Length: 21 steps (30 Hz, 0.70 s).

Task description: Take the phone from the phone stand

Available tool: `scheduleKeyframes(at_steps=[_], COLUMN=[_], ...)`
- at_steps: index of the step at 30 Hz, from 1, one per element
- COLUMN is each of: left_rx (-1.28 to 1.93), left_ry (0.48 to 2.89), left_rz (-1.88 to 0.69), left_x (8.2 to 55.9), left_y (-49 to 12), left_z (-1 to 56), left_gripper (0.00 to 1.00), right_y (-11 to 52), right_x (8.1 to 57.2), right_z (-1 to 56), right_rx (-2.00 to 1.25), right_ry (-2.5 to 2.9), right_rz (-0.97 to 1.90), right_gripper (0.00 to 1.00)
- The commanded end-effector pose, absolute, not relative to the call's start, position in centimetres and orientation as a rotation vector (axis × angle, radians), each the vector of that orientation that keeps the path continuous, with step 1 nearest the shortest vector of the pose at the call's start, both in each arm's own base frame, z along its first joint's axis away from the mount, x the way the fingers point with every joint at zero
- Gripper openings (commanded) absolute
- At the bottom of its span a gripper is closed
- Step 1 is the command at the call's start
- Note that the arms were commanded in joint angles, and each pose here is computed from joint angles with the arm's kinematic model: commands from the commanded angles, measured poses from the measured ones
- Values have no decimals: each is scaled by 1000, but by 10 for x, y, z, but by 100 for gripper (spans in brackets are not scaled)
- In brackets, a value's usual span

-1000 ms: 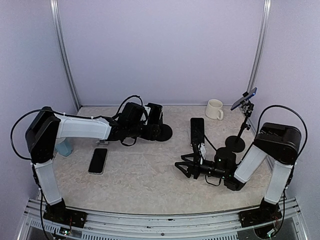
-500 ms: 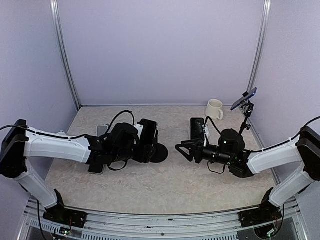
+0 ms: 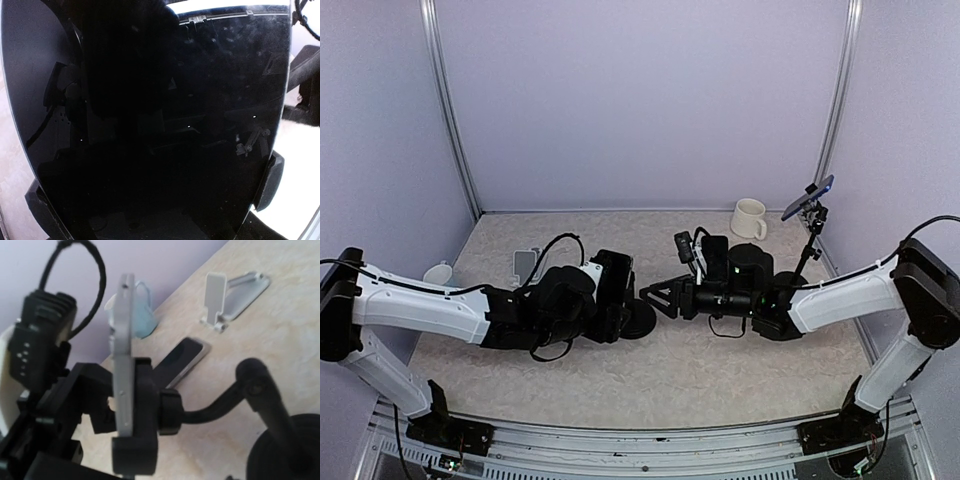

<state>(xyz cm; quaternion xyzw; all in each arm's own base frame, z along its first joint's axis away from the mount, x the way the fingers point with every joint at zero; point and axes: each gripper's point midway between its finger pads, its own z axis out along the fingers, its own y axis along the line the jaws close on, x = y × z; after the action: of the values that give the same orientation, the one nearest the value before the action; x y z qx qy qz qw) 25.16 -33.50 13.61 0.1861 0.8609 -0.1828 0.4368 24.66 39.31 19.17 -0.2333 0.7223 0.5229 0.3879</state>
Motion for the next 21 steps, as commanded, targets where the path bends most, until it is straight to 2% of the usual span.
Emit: scheduleKeyframes(at_steps=[1, 10, 21], left_rx=[369, 399, 431], left_ry=[2013, 1995, 1996], left_rz=[-544, -554, -544], left_x=[258, 252, 251], left_y=[-340, -340, -342], left_z=[179, 177, 174], left_gripper=[41, 39, 39], right_y=[409, 423, 438], right_x=[238, 231, 238], right_z=[192, 188, 192], right_rx=[-614, -606, -632], right_ry=[1841, 1829, 1817], right_rz=[1439, 1605, 1620], right_gripper=[56, 57, 56])
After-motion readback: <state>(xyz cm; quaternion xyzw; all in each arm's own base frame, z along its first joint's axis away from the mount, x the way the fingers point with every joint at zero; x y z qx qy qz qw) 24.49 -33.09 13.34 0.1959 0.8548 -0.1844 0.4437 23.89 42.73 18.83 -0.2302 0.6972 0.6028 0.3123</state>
